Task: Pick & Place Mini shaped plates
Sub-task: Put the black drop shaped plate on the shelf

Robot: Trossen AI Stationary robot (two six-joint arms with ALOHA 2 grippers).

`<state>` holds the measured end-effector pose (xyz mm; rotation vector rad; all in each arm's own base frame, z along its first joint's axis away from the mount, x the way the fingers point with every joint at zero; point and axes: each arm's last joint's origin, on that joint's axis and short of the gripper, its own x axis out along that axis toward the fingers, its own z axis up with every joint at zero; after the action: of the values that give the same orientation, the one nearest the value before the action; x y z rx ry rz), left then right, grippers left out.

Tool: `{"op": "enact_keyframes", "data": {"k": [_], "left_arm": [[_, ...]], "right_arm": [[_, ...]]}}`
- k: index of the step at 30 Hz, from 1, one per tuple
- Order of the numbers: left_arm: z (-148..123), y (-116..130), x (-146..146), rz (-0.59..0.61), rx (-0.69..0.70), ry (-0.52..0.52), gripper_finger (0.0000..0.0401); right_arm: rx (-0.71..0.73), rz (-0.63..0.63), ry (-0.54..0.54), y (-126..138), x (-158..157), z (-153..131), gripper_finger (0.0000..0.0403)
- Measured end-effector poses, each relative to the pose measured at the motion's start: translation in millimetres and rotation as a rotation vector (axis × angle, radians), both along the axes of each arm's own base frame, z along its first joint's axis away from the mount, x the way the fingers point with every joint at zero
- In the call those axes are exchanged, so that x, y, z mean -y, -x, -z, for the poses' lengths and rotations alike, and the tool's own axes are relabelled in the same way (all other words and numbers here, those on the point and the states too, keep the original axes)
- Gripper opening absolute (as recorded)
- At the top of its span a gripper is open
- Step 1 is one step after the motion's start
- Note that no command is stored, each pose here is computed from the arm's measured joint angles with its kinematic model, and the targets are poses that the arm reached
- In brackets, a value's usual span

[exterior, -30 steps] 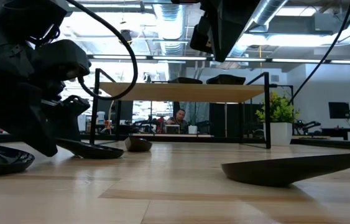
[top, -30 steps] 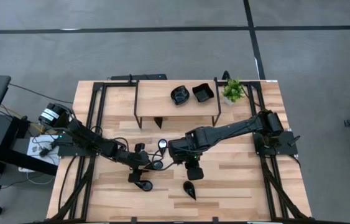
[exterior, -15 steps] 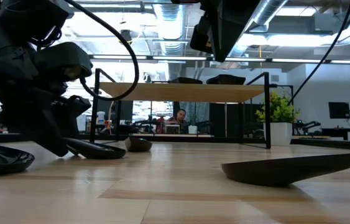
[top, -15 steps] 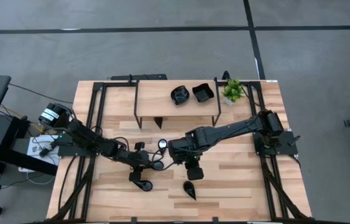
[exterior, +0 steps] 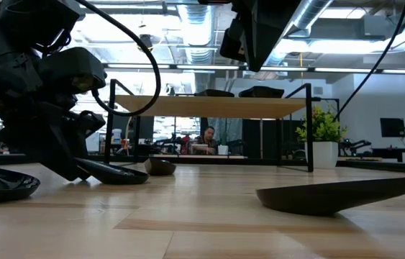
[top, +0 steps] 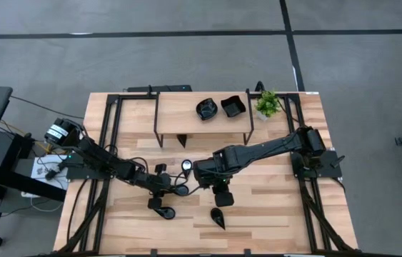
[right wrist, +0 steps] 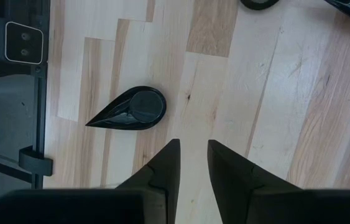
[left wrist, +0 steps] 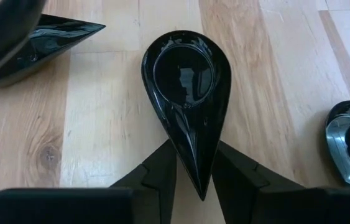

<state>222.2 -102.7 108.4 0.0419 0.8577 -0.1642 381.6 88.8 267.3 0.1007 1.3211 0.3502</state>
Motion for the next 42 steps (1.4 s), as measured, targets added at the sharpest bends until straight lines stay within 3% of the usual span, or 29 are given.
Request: {"op": "enact_keyframes", "data": {"k": [15,33,42], "left_arm": [[-0.5,-0.5,0.5,0.002,0.007,0.006,0.0091],[-1.1,-0.6,0.5,0.002,0.010,0.007,0.0032],[-19.2,0.9,-0.3,0.057,0.091,-0.015,0.0007]], "right_arm": [[0.000,0.000,0.000,0.0,0.0,0.0,0.0077],[-0.001,0.000,0.000,0.1,-0.1,0.0,0.0077],[-0.005,0.000,0.001,0.4,0.1,0.1,0.0077]]}}
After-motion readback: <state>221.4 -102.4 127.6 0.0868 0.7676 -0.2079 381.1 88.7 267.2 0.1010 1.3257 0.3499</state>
